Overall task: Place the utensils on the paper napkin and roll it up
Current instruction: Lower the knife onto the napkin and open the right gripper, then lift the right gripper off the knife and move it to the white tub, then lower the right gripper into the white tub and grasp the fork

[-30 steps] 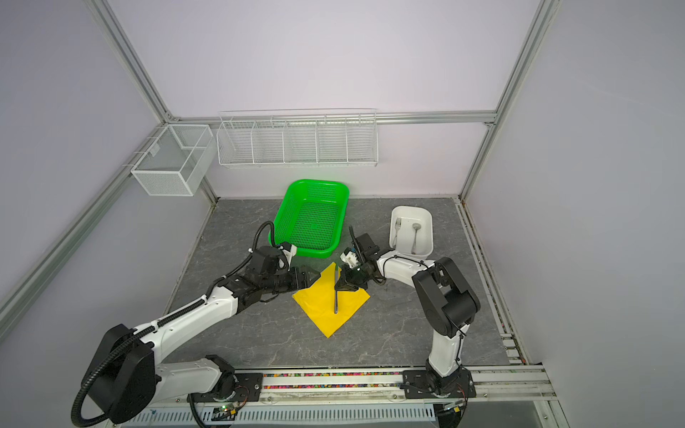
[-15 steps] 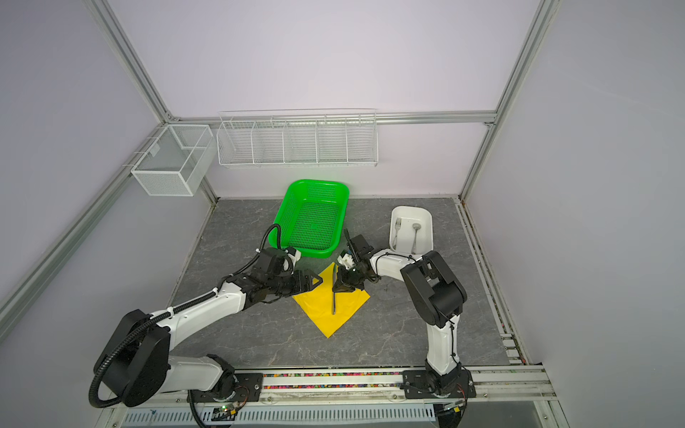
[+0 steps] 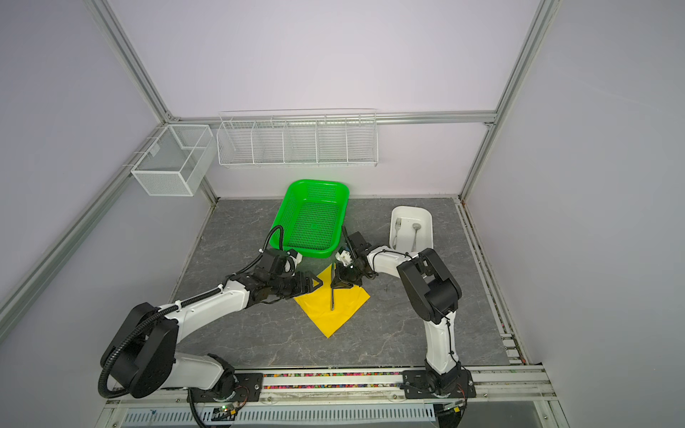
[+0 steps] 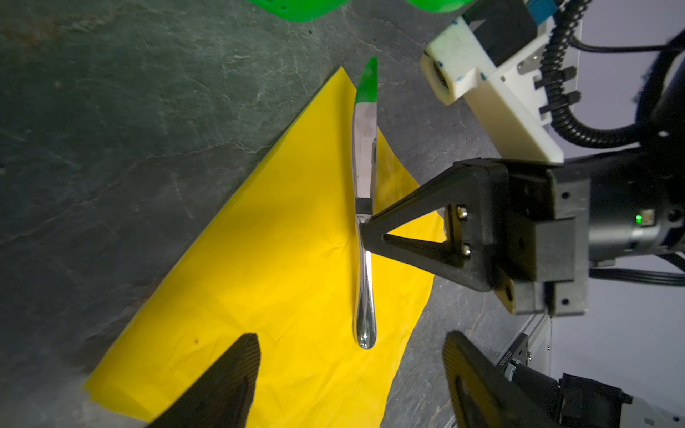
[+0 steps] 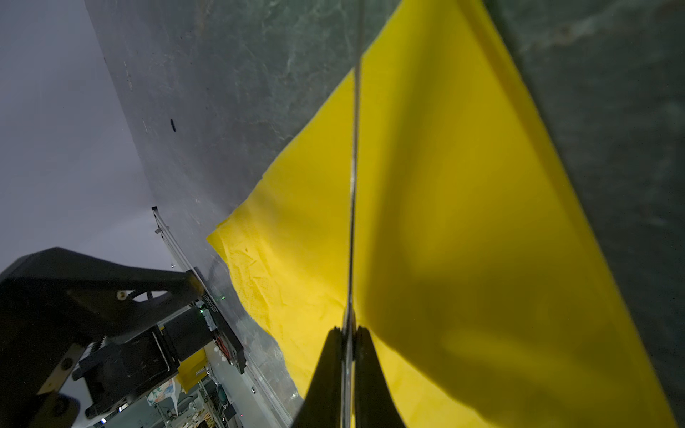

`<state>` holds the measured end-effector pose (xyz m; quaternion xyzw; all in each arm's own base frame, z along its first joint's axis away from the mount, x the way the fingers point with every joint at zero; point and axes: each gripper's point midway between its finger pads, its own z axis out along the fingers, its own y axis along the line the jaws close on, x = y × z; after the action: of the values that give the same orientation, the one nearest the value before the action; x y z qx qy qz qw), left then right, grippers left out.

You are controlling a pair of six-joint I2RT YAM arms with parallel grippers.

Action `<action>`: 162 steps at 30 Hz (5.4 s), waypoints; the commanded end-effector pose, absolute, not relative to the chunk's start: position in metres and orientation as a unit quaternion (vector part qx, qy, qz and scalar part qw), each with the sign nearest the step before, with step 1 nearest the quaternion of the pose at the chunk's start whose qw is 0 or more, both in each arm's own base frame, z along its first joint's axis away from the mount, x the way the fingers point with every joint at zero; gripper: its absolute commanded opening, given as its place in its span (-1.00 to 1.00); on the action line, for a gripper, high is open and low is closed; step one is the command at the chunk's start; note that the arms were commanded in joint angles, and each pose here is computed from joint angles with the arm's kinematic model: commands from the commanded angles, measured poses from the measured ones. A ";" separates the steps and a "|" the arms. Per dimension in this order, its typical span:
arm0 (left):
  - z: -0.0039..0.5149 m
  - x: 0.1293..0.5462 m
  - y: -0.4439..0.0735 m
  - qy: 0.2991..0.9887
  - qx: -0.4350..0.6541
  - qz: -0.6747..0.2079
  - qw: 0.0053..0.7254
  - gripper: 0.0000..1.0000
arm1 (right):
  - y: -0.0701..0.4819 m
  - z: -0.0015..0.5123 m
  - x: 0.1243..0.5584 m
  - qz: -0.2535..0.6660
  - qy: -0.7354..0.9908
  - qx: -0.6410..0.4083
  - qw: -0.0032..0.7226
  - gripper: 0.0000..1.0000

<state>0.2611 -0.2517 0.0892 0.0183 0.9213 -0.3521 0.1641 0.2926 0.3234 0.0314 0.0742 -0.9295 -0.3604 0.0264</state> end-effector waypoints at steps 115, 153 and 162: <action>0.044 0.245 -0.237 0.947 0.036 -0.299 0.110 0.15 | 0.316 0.041 0.296 -0.123 -0.980 0.092 -0.123 -0.52; 0.172 0.285 -0.320 0.897 0.127 -0.352 0.236 0.99 | 0.060 0.075 0.499 -0.070 -0.982 -0.075 -0.161 -0.35; 0.181 0.274 -0.366 0.880 0.167 -0.392 0.211 0.99 | 0.073 0.047 0.521 -0.100 -0.984 -0.065 -0.134 -0.37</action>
<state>0.2788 -0.3483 0.1745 0.1443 0.8882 -0.3776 0.2183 0.5256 0.0672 0.0564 -0.0783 -0.9801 -0.0874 -0.1599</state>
